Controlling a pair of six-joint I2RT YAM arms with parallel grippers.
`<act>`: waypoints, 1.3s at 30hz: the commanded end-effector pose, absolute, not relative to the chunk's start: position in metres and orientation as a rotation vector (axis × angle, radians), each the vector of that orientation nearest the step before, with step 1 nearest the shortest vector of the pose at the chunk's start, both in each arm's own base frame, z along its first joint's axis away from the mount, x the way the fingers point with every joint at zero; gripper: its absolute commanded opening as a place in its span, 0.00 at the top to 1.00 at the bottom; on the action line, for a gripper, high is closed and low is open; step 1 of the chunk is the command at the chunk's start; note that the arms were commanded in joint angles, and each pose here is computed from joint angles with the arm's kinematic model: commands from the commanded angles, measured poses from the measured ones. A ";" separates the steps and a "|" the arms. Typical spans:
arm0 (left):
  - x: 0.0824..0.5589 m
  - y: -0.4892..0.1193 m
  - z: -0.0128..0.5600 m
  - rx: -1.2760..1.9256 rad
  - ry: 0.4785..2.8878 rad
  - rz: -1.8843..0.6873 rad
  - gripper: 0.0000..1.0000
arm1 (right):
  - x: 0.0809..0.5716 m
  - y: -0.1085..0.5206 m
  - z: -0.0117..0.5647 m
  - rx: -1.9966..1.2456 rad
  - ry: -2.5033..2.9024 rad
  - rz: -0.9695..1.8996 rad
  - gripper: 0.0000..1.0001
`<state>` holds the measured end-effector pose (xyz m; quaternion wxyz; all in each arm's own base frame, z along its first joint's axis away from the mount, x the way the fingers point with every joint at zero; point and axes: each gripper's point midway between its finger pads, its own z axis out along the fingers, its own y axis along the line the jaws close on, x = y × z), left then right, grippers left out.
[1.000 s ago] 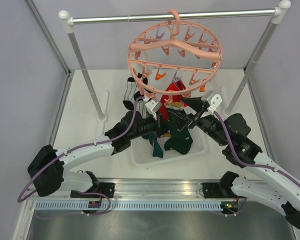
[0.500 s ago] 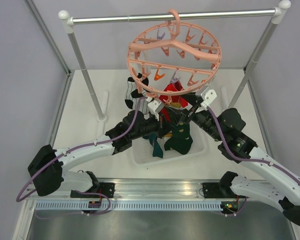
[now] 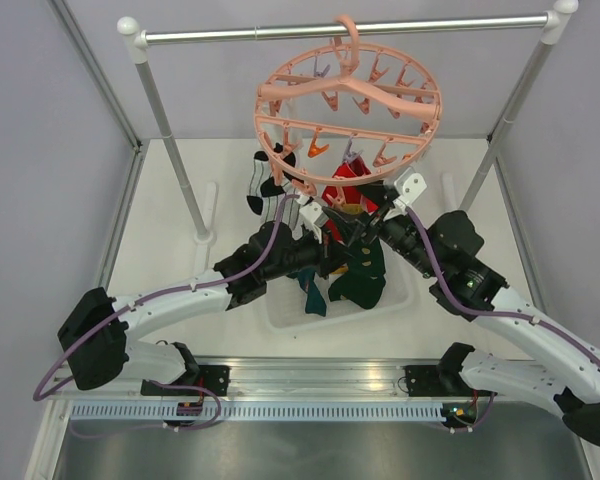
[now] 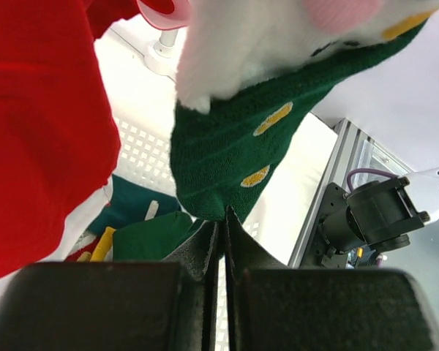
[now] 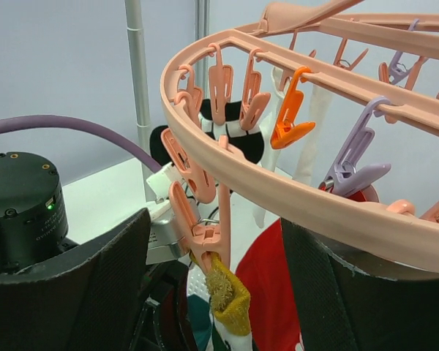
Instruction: Remove the socks clipped to the hanger
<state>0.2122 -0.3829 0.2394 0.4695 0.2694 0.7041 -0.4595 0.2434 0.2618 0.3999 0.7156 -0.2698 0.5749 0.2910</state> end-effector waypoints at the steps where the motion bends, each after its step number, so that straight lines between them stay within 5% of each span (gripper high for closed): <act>1: 0.215 -0.391 0.256 0.681 1.669 -1.114 0.98 | 0.241 0.260 0.433 -0.556 1.190 0.656 0.25; 19: 0.211 -0.400 0.255 0.703 1.668 -1.114 0.98 | 0.248 0.263 0.436 -0.510 1.195 0.672 0.34; 30: 0.210 -0.401 0.253 0.708 1.671 -1.110 0.98 | 0.252 0.264 0.436 -0.478 1.205 0.683 0.56; 39: 0.211 -0.397 0.252 0.693 1.674 -1.093 0.98 | 0.252 0.257 0.441 -0.446 1.198 0.668 0.84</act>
